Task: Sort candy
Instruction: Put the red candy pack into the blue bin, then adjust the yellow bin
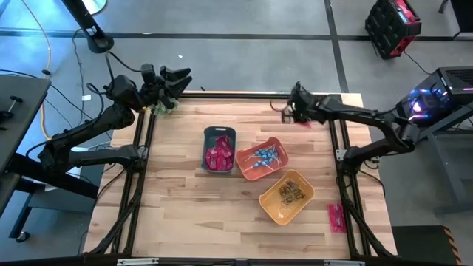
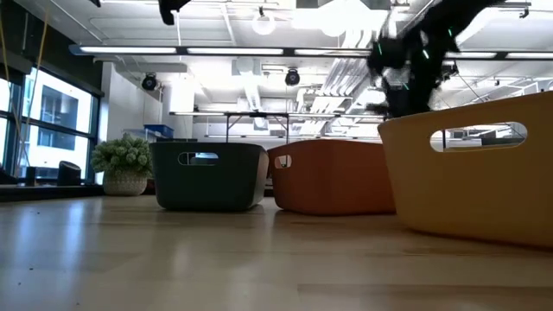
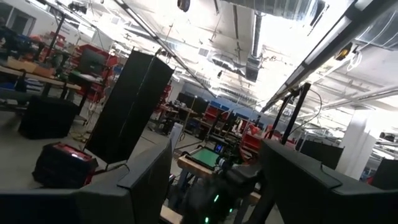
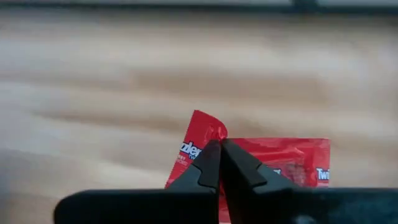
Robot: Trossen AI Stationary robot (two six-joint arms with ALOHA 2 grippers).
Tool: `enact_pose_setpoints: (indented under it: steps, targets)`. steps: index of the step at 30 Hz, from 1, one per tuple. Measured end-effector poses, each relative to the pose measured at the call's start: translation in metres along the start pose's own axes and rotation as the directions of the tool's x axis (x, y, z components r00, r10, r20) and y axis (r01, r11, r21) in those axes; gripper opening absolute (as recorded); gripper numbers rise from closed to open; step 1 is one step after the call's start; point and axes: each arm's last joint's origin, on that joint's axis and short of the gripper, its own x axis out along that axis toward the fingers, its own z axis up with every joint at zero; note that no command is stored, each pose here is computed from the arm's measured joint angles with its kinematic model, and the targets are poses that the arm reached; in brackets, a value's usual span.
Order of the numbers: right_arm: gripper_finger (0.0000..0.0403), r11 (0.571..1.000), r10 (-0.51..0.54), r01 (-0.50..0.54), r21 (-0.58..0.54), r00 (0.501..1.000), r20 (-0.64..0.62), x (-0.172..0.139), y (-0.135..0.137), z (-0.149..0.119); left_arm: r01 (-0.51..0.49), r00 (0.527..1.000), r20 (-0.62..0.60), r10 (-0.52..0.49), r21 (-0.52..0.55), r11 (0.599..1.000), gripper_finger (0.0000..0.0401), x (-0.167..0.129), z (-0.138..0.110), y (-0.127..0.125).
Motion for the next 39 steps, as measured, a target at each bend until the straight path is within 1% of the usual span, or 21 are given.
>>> enact_pose_setpoints:
  steps: [2, 3, 4, 5, 6, 9, 12, 14, 16, 18, 19, 21, 23, 24, 27, 29, 33, 34, 36, 38, 39]
  targets:
    - [0.0000, 0.991, 0.130, -0.128, -0.028, 0.987, 0.098, -0.020, 0.020, 0.018, 0.003, 1.000, 0.008, -0.003, 0.003, 1.000, 0.0239, 0.000, 0.001, 0.000]
    - [0.0000, 0.977, 0.211, -0.206, -0.052, 0.968, 0.134, -0.028, 0.029, 0.025, 0.004, 1.000, 0.008, -0.004, 0.003, 1.000, 0.0239, 0.000, 0.001, 0.000]
    - [0.0000, 0.953, 0.300, -0.289, -0.087, 0.940, 0.163, -0.036, 0.040, 0.031, 0.004, 1.000, 0.007, -0.004, 0.003, 1.000, 0.0239, 0.000, 0.001, 0.000]
    - [0.0000, 0.922, 0.386, -0.370, -0.115, 0.902, 0.195, -0.043, 0.050, 0.037, 0.003, 1.000, 0.007, -0.003, 0.005, 1.000, 0.0239, 0.000, 0.001, 0.000]
    - [0.0000, 0.882, 0.471, -0.451, -0.137, 0.855, 0.218, -0.051, 0.060, 0.042, 0.003, 1.000, 0.007, -0.003, 0.013, 1.000, 0.0239, 0.000, 0.001, 0.000]
    - [0.0000, 0.767, 0.641, -0.617, -0.177, 0.734, 0.223, -0.059, 0.085, 0.048, 0.001, 1.000, 0.005, -0.002, 0.030, 1.000, 0.0239, 0.000, 0.000, 0.000]
    - [0.0000, 0.652, 0.758, -0.729, -0.208, 0.636, 0.143, -0.053, 0.110, 0.040, -0.003, 1.000, 0.000, 0.003, 0.028, 1.000, 0.0239, 0.000, 0.000, 0.000]
    - [0.0000, 0.571, 0.814, -0.784, -0.243, 0.580, 0.043, -0.044, 0.126, 0.027, -0.004, 1.000, 0.001, 0.004, 0.028, 1.000, 0.0239, 0.000, 0.000, 0.000]
    - [0.0000, 0.513, 0.834, -0.816, -0.267, 0.547, -0.070, -0.032, 0.141, 0.009, -0.005, 1.000, 0.001, 0.005, 0.028, 1.000, 0.0239, 0.000, 0.000, 0.000]
    - [0.0000, 0.479, 0.832, -0.836, -0.267, 0.529, -0.164, -0.019, 0.154, -0.008, -0.005, 1.000, 0.000, 0.005, 0.028, 1.000, 0.0239, 0.000, 0.000, 0.000]
    - [0.0000, 0.465, 0.832, -0.844, -0.268, 0.520, -0.192, -0.013, 0.160, -0.016, -0.005, 1.000, 0.000, 0.005, 0.027, 1.000, 0.0239, 0.000, 0.000, 0.000]
    - [0.0000, 0.453, 0.837, -0.851, -0.265, 0.509, -0.203, -0.005, 0.170, -0.028, -0.005, 1.000, 0.000, 0.005, 0.027, 1.000, 0.0239, 0.000, 0.000, 0.000]
    - [0.0001, 0.466, 0.846, -0.850, -0.245, 0.509, -0.158, 0.000, 0.179, -0.036, -0.006, 1.000, -0.001, 0.006, 0.027, 1.000, 0.0239, 0.000, 0.000, 0.000]
    - [0.0004, 0.462, 0.855, -0.855, -0.235, 0.500, -0.136, 0.001, 0.182, -0.039, -0.006, 1.000, -0.001, 0.006, 0.029, 1.000, 0.0239, 0.000, 0.000, 0.000]
    - [0.0024, 0.404, 0.891, -0.889, -0.214, 0.435, -0.128, 0.002, 0.191, -0.043, -0.014, 1.000, -0.007, 0.014, 0.039, 0.999, 0.0239, 0.000, -0.001, 0.001]
    - [0.0048, 0.383, 0.896, -0.899, -0.214, 0.418, -0.152, 0.001, 0.192, -0.047, -0.037, 0.999, -0.011, 0.037, 0.033, 0.999, 0.0239, 0.000, -0.002, 0.002]
    - [0.0106, 0.405, 0.873, -0.888, -0.220, 0.447, -0.197, 0.001, 0.193, -0.057, -0.080, 0.997, -0.021, 0.081, 0.011, 0.997, 0.0239, 0.000, -0.004, 0.004]
    - [0.0119, 0.399, 0.871, -0.889, -0.224, 0.444, -0.212, 0.001, 0.193, -0.059, -0.083, 0.996, -0.025, 0.083, 0.004, 0.997, 0.0239, 0.000, -0.004, 0.004]
    - [0.0139, 0.343, 0.875, -0.912, -0.224, 0.397, -0.277, -0.004, 0.191, -0.058, -0.080, 0.996, -0.027, 0.080, -0.017, 0.997, 0.0239, 0.000, -0.004, 0.004]
    - [0.0152, 0.270, 0.881, -0.940, -0.207, 0.328, -0.342, -0.017, 0.189, -0.057, -0.067, 0.997, -0.034, 0.066, -0.035, 0.997, 0.0239, 0.000, -0.005, 0.004]
    - [0.0155, 0.260, 0.875, -0.945, -0.199, 0.317, -0.365, -0.025, 0.186, -0.058, -0.059, 0.998, -0.037, 0.058, -0.035, 0.998, 0.0239, 0.000, -0.005, 0.003]
